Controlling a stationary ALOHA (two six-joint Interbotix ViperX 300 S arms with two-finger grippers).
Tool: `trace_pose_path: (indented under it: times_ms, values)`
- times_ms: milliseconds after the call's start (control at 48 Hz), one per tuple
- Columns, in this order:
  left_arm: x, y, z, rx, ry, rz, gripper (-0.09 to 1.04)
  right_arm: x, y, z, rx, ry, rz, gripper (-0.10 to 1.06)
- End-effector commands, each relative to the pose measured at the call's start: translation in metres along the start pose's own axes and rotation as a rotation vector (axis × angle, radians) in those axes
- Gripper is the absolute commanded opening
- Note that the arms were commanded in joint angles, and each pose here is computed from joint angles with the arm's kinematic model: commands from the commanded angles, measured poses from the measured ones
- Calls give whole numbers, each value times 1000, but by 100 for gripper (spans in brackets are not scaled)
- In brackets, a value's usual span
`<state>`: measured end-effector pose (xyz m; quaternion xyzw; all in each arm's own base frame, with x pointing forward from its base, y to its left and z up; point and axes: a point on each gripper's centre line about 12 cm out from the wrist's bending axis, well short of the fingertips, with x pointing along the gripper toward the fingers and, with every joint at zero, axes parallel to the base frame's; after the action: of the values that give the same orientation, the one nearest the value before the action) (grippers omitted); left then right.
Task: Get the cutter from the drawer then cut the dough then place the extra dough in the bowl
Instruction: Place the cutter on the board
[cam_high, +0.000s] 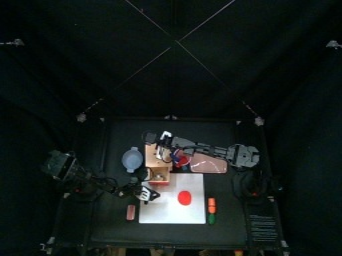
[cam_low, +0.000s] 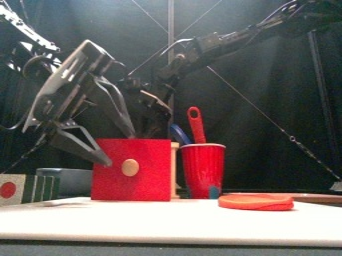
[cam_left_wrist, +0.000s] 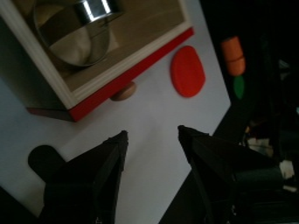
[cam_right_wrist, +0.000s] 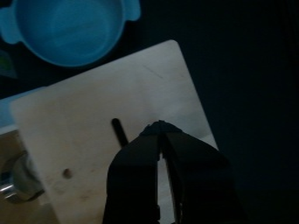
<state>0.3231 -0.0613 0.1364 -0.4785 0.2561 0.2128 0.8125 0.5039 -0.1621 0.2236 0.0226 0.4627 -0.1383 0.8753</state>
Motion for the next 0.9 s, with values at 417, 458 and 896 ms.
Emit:
trace_pose_path:
  times_ms: [417,458,896]
  values:
    - [-83,23,47,357,-156,-240,85,-66,76,-14,-126,-86,95,21]
    - [-88,27,52,378,-180,-248,85,-66,82,-18,-135,-87,103,25]
    - [-106,51,65,451,-242,-242,85,-53,101,-37,-134,-97,140,75]
